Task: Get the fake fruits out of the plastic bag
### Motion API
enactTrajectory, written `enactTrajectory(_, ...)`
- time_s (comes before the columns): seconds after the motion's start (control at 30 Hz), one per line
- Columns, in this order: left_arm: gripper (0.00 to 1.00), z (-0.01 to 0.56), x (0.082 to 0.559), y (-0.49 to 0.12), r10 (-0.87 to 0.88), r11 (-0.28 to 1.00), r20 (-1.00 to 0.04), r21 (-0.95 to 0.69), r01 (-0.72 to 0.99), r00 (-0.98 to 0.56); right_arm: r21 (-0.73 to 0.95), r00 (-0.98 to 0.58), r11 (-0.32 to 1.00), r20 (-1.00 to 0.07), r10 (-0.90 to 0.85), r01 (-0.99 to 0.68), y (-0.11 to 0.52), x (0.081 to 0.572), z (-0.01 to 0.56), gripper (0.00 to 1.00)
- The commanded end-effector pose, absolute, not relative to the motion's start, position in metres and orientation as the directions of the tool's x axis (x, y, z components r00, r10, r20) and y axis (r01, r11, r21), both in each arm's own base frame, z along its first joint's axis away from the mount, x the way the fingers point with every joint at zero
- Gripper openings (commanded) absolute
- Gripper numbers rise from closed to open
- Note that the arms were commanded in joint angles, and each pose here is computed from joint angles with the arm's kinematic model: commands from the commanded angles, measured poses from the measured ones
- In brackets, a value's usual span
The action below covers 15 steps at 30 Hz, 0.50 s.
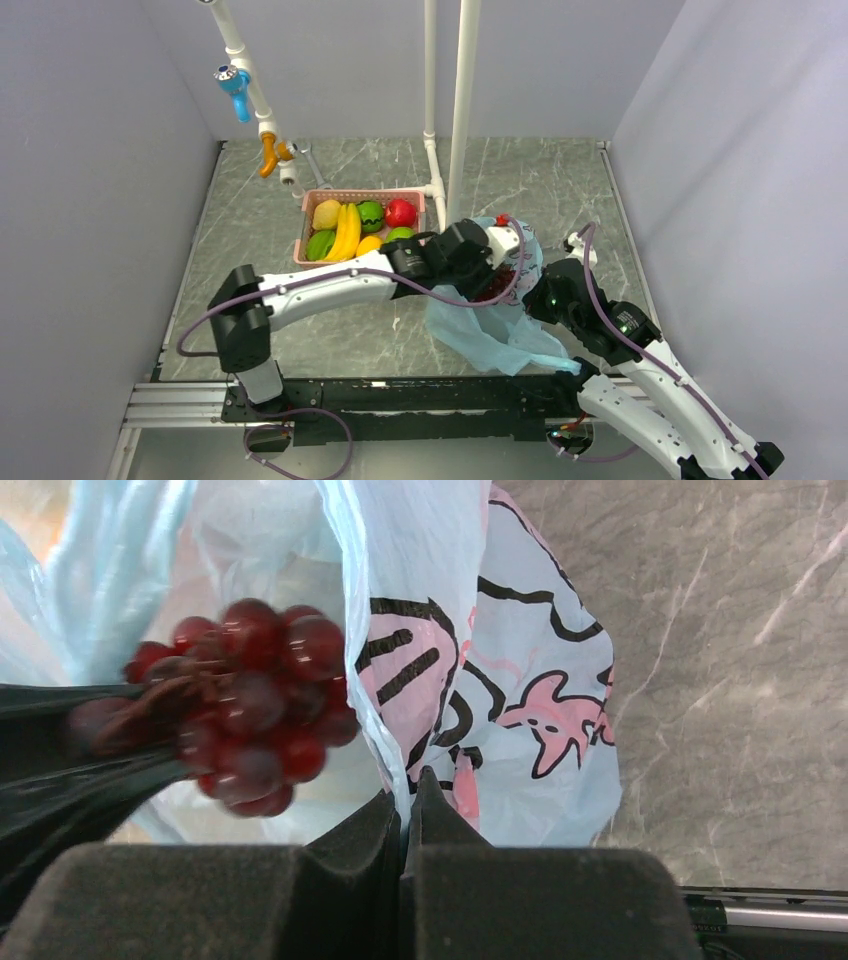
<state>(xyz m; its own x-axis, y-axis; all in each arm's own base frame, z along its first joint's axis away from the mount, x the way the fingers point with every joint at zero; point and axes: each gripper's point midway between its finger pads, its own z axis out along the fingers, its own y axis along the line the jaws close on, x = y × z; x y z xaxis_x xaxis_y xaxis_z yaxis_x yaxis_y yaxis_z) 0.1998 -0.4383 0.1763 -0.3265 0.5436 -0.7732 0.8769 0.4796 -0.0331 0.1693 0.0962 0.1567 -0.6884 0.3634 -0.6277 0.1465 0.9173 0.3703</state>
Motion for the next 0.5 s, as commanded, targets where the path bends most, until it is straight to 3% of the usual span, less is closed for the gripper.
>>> enactTrajectory(0.0, 0.0, 0.224, 0.19, -0.444, 0.379, 0.394, -0.849, -0.211, 0.895, -0.367, 0.386, -0.639, 0.909, -0.662, 0.392, 0.158, 0.093, 0.177, 0.171, 0.0)
enactTrajectory(0.33, 0.03, 0.276, 0.135, -0.436, 0.262, -0.003, -0.905, -0.349, 0.937, -0.336, 0.352, -0.607, 0.922, -0.701, 0.374, 0.162, 0.089, 0.19, 0.188, 0.0)
enactTrajectory(0.47, 0.03, 0.28, 0.14, -0.434, 0.219, -0.014, -0.897, -0.396, 0.918, -0.383, 0.33, -0.59, 0.929, -0.721, 0.363, 0.167, 0.085, 0.193, 0.196, 0.0)
